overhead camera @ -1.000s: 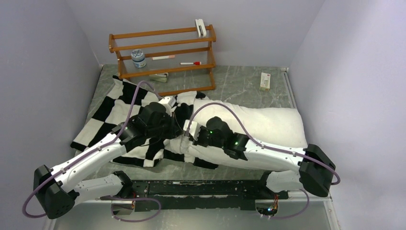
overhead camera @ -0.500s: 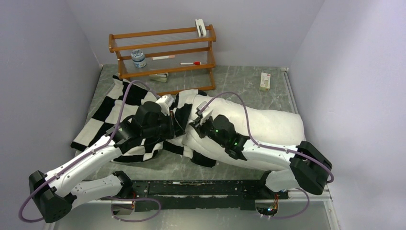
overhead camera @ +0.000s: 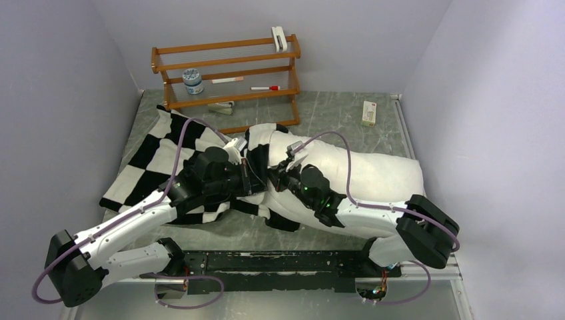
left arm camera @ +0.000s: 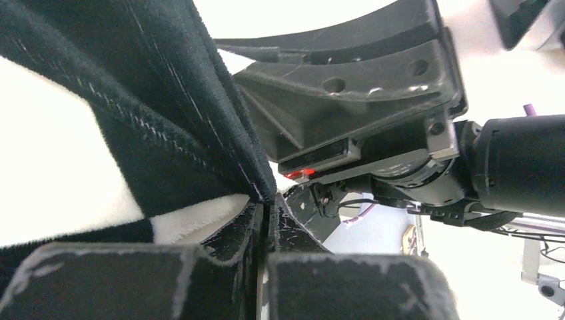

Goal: Put the pillow into the pillowcase

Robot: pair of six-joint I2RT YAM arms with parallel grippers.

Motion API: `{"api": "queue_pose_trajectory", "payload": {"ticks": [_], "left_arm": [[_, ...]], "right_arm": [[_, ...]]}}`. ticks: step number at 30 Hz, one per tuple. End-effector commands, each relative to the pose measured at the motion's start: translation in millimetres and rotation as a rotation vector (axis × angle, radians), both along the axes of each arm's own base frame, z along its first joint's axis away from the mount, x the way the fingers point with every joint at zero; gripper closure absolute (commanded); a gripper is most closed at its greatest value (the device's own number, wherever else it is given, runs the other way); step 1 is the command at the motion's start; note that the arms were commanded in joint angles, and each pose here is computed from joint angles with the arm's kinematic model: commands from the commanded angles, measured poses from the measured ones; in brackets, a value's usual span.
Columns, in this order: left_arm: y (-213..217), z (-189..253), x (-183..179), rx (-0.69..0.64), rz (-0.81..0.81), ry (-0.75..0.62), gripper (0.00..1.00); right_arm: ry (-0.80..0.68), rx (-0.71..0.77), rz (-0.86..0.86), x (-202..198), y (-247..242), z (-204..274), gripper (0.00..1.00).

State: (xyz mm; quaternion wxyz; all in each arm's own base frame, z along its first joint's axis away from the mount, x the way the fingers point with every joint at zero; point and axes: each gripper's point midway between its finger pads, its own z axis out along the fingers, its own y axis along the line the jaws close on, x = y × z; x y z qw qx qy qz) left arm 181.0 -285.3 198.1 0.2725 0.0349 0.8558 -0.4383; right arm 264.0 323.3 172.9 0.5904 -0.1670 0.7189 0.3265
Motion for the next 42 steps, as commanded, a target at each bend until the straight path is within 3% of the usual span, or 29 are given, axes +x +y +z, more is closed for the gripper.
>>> {"api": "queue_pose_trajectory", "payload": {"ticks": [1,5,10,13,15,21,23,25,27,30,33,37,39,42], "left_arm": [[-13,23,-6,-0.109,-0.028,-0.026,0.95],[-14,32,-2,-0.160,-0.007,-0.058,0.93],[6,31,15,0.036,0.051,-0.122,0.63],[18,42,23,0.104,0.088,-0.175,0.53],[21,50,29,0.125,0.106,-0.209,0.50],[22,59,52,0.219,0.140,-0.265,0.46],[28,55,66,0.286,0.179,-0.294,0.46],[30,53,82,0.335,0.207,-0.319,0.44],[29,55,100,0.368,0.229,-0.341,0.43],[23,54,125,0.399,0.248,-0.362,0.41],[15,46,147,0.415,0.249,-0.351,0.41],[14,37,160,0.435,0.256,-0.341,0.41],[15,30,160,0.439,0.256,-0.336,0.40],[15,15,159,0.441,0.247,-0.327,0.41]], "right_arm": [[0.023,0.085,-0.089,10,-5,6,1.00],[0.023,0.022,-0.036,-3,-12,7,0.83],[0.067,-0.148,-0.044,-2,-38,32,0.56],[0.062,-0.179,-0.052,6,-62,57,0.38],[0.063,-0.183,-0.046,10,-75,70,0.29],[0.072,-0.218,-0.010,38,-92,87,0.23],[0.101,-0.222,0.033,53,-93,83,0.16],[0.137,-0.218,0.071,74,-93,75,0.03],[0.165,-0.230,0.105,89,-90,64,0.00],[0.224,-0.239,0.159,108,-84,40,0.01],[0.340,-0.244,0.272,107,-71,0,0.13],[0.469,-0.224,0.344,76,-60,-43,0.47],[0.432,-0.194,0.312,66,-59,-40,0.73],[0.370,-0.121,0.267,53,-57,-26,0.96]]}}
